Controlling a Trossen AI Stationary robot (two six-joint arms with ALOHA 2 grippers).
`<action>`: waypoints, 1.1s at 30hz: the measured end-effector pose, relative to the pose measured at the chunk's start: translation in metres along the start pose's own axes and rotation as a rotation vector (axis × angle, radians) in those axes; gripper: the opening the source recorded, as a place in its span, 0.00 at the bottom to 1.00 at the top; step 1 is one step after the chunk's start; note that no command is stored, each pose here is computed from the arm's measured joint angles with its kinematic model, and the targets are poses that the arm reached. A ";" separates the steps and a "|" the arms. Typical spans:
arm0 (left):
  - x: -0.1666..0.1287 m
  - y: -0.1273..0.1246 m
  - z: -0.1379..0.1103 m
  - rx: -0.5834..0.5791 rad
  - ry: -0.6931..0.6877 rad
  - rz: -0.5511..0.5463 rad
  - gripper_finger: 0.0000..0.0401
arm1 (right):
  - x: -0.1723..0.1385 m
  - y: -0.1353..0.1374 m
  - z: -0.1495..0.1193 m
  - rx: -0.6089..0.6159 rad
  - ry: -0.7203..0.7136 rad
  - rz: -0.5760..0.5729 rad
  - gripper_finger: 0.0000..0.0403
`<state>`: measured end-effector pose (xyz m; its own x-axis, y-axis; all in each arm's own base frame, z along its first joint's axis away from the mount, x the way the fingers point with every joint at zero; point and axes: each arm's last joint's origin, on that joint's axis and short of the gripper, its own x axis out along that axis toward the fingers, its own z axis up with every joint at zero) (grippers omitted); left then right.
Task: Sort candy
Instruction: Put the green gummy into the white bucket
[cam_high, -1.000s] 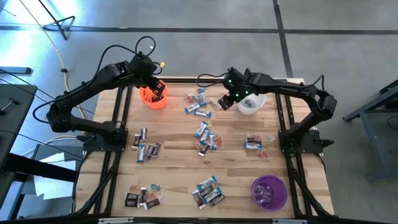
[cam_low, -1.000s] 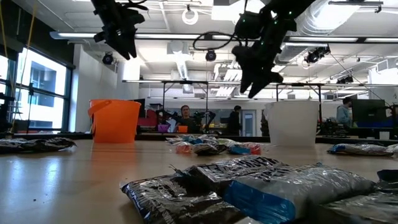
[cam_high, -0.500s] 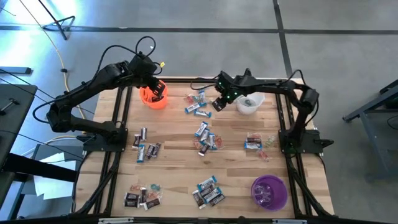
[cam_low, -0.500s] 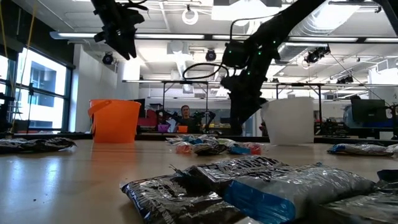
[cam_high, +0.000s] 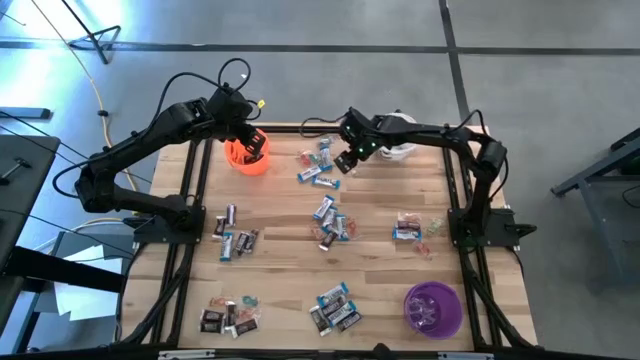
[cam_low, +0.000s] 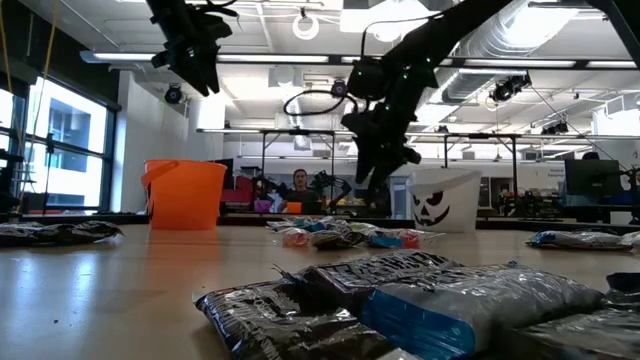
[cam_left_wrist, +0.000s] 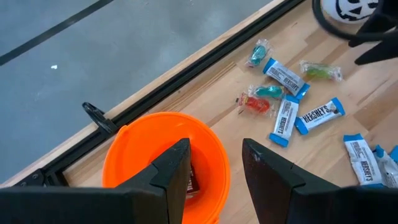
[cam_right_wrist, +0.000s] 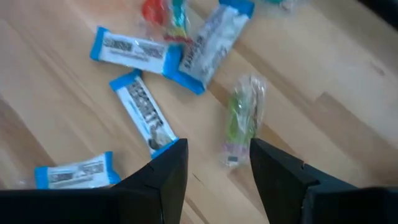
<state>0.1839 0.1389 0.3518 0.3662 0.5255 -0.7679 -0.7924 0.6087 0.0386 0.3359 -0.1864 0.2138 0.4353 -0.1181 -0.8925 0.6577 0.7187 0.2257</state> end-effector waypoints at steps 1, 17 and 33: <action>0.000 0.000 0.000 0.000 0.001 0.000 0.33 | -0.003 0.001 0.003 -0.005 -0.006 0.001 0.42; 0.000 0.000 0.000 0.002 0.002 0.000 0.33 | 0.006 0.001 0.009 -0.043 0.020 -0.016 0.42; 0.000 0.000 0.000 0.002 0.004 0.001 0.33 | 0.045 -0.009 0.002 -0.078 0.125 -0.030 0.42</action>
<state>0.1836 0.1387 0.3514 0.3635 0.5235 -0.7706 -0.7919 0.6093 0.0404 0.3509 -0.1997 0.1724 0.3326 -0.0578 -0.9413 0.6176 0.7677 0.1710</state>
